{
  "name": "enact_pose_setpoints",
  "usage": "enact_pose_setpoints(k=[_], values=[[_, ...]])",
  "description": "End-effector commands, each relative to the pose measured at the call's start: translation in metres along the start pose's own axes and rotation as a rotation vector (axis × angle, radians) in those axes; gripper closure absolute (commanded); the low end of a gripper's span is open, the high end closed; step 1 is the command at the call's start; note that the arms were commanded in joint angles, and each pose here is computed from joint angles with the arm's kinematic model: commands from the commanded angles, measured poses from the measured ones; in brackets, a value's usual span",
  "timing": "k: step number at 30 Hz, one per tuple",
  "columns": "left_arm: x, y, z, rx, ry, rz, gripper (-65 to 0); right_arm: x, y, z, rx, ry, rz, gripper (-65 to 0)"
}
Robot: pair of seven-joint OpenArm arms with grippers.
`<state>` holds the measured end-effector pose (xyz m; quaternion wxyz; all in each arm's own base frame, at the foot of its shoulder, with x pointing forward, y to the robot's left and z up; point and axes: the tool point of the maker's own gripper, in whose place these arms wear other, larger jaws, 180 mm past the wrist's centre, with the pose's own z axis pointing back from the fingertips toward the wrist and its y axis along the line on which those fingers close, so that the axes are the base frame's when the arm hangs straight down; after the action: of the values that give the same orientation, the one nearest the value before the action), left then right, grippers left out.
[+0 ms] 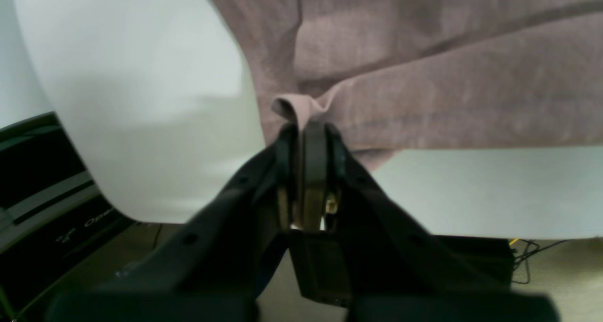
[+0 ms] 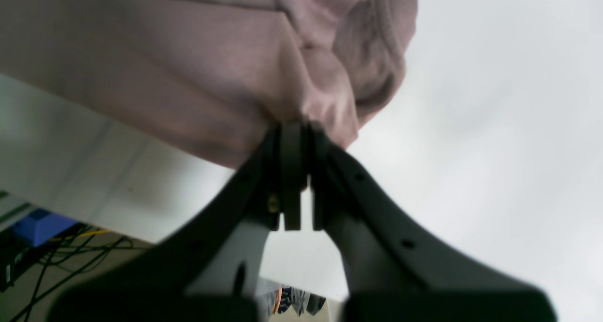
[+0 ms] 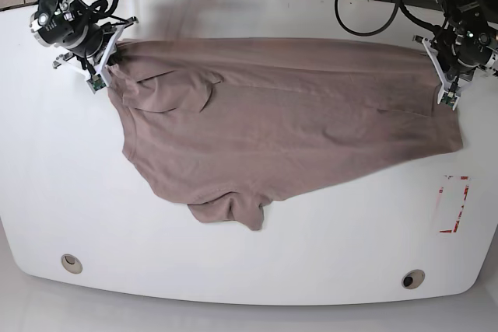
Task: Layout the t-shirt on the table in an organized manner, then fold the t-shirt properly
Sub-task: 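Lay the shirt down while dragging both grippers away from it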
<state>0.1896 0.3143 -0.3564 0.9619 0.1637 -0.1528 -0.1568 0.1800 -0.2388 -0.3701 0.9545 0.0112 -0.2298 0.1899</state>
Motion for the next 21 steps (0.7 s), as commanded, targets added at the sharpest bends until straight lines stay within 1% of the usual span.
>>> enact_pose_setpoints(k=[1,10,12,14,16,18,19,21], values=[[-0.001,0.017,0.006,0.051,0.004,-0.018,0.0,-0.001,-0.004,0.005,-0.016,-0.003,0.016,0.0],[-0.005,0.024,0.008,0.069,0.018,-0.036,0.0,-0.021,0.004,0.005,0.005,0.044,0.007,-0.2],[-0.006,0.024,0.008,0.068,0.023,-0.047,0.0,-0.025,0.008,0.004,0.013,0.054,0.0,-2.5],[-0.007,0.024,0.008,0.068,0.025,-0.05,0.0,-0.029,0.012,0.003,0.023,0.059,-0.011,-8.2],[-0.007,0.024,0.008,0.067,0.026,-0.05,-1.1,-0.032,0.015,0.003,0.029,0.063,-0.02,-16.8],[-0.007,0.024,0.008,0.067,0.026,-0.05,-7.6,-0.033,0.018,0.003,0.034,0.066,-0.025,-27.0],[-0.007,0.024,0.008,0.067,0.026,-0.05,-10.7,-0.033,0.018,0.003,0.034,0.066,-0.025,-30.4],[-0.008,0.023,0.008,0.066,0.027,-0.051,-19.6,-0.033,0.019,0.003,0.036,0.065,-0.026,-38.4]])
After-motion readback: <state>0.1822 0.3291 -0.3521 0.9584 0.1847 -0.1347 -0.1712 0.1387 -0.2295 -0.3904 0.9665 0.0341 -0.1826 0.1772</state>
